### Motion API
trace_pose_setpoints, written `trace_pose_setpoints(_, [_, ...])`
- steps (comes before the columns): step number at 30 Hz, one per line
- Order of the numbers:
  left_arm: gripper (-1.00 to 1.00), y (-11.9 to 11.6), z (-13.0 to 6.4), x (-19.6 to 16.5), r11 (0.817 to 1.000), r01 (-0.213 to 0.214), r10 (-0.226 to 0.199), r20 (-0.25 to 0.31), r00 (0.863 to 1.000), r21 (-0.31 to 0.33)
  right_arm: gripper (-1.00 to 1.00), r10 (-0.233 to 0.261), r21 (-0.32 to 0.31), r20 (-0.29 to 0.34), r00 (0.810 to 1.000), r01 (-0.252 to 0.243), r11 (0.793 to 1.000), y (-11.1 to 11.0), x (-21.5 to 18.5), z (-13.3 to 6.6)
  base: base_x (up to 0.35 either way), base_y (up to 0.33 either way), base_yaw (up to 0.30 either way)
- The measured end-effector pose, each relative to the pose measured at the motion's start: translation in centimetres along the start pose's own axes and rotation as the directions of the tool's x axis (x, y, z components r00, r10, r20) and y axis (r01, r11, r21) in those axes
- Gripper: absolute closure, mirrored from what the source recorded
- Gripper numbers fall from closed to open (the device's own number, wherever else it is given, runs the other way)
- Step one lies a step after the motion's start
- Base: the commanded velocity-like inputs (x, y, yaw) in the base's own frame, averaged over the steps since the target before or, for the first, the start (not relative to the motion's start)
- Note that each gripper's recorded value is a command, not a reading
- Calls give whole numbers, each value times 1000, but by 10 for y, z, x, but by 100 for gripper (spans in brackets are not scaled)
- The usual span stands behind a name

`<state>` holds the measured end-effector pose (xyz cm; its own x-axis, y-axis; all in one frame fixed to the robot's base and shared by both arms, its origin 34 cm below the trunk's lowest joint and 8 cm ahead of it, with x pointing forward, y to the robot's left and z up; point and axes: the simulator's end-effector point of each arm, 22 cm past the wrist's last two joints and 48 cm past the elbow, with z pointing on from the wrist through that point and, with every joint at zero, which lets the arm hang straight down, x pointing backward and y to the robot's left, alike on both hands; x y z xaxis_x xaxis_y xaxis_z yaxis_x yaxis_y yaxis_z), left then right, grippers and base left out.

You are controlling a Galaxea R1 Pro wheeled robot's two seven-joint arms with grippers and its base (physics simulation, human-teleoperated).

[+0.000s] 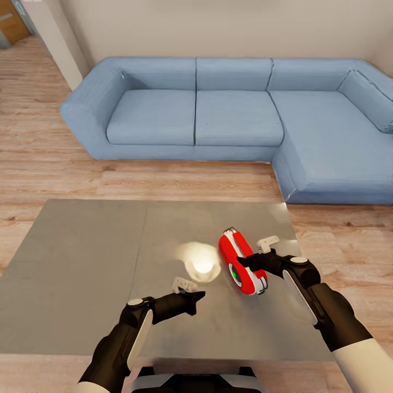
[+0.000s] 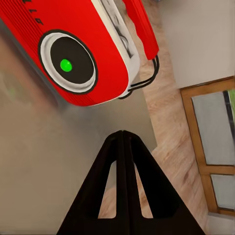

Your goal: Turn on the radio receiver that's on the table in the living room.

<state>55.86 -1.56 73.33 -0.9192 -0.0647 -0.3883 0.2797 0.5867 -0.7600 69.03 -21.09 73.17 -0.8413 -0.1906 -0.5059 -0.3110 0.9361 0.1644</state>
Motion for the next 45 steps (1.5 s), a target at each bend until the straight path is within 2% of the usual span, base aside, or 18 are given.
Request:
trace_pose_setpoints(13, [100,0,0,-1,1000,-3,3,1,1000,-2,-100,-2,19,-2,1000,2,1000,-4,2,1,-7,0,0])
trace_pose_setpoints(19, [100,-2,-2,-4,1000,-10,10,6,1000,-1,-100,-3,57,6,1000,3,998,-13,-3,-3,0,0,0])
trace_pose_setpoints(33, [100,-9,-6,-14,1000,-29,29,21,999,1,-100,-10,65,28,1000,8,998,-13,-14,-11,0,0,0])
trace_pose_setpoints(41, [100,-14,-11,-25,999,-43,43,41,998,8,-100,-14,72,36,999,12,997,-15,-19,-17,0,0,0])
trace_pose_setpoints(45, [100,-11,-19,-33,998,-59,59,47,997,0,-100,-26,90,35,999,23,996,-26,-21,-24,0,0,0])
